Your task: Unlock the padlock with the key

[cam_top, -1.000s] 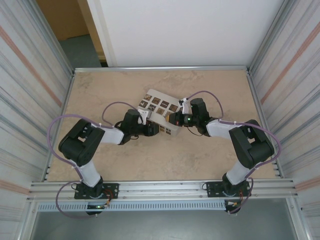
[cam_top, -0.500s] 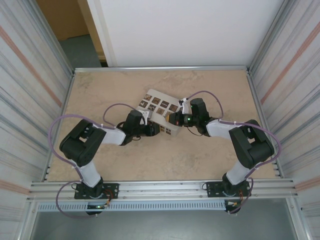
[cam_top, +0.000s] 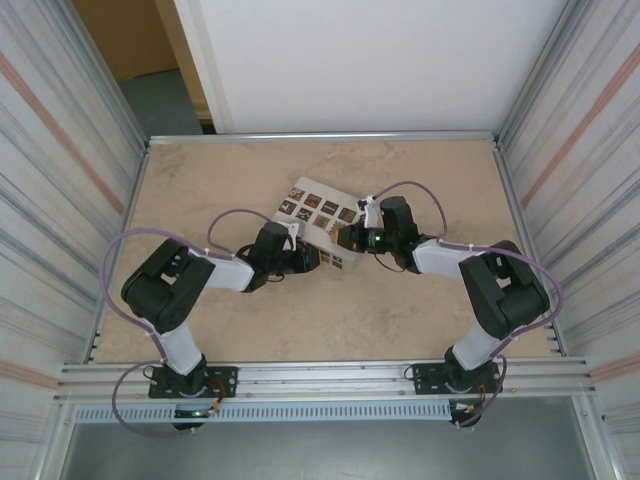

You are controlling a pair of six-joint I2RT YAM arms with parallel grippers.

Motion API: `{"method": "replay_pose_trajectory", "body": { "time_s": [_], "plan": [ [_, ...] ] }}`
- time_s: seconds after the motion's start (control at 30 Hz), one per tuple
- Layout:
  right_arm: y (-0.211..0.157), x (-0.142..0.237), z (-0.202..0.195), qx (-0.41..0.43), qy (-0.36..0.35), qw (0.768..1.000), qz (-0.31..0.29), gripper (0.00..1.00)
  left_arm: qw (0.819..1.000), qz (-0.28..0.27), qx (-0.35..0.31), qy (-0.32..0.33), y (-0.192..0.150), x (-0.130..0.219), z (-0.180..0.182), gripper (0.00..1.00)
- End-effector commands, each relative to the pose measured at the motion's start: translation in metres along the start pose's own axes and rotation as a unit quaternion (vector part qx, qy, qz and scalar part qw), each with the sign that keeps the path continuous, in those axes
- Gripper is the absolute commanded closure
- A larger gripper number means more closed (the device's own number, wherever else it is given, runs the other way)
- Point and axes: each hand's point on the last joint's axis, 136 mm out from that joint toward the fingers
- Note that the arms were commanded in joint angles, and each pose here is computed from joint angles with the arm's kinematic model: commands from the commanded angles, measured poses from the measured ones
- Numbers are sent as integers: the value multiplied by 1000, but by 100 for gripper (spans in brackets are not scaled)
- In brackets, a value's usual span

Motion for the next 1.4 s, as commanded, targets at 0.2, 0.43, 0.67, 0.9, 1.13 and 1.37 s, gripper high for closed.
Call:
{"method": "replay_pose_trajectory", "body": {
  "time_s": [0.2,0.43,0.67,0.9,1.13,1.37],
  "plan": [
    [-1,22,31,37,4,999,-3,100,1000,-15,9,10,14,12,-14,78],
    [-13,51,37,91,-18,996,-4,100,999,-1,45,2,15,27,-30,79],
    [-38,74,33,133,-48,990,1,100,996,26,87,-13,20,33,-47,79],
    [-71,78,22,183,-87,979,1,100,993,30,111,-32,28,39,-62,78],
    [-95,76,3,226,-138,964,-18,100,989,33,128,-58,35,44,-80,78],
    [-99,78,-8,256,-173,949,-62,100,986,43,144,-76,36,46,-91,78]
  ]
}}
Point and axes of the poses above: each hand's point on the last joint's axis, 136 mm out from that joint toward the fingers, its own x axis back along the fingers, its own z axis along the line the jaws close on, y = z × x, and after that the axes turned 7 degrees about -x, right-handed
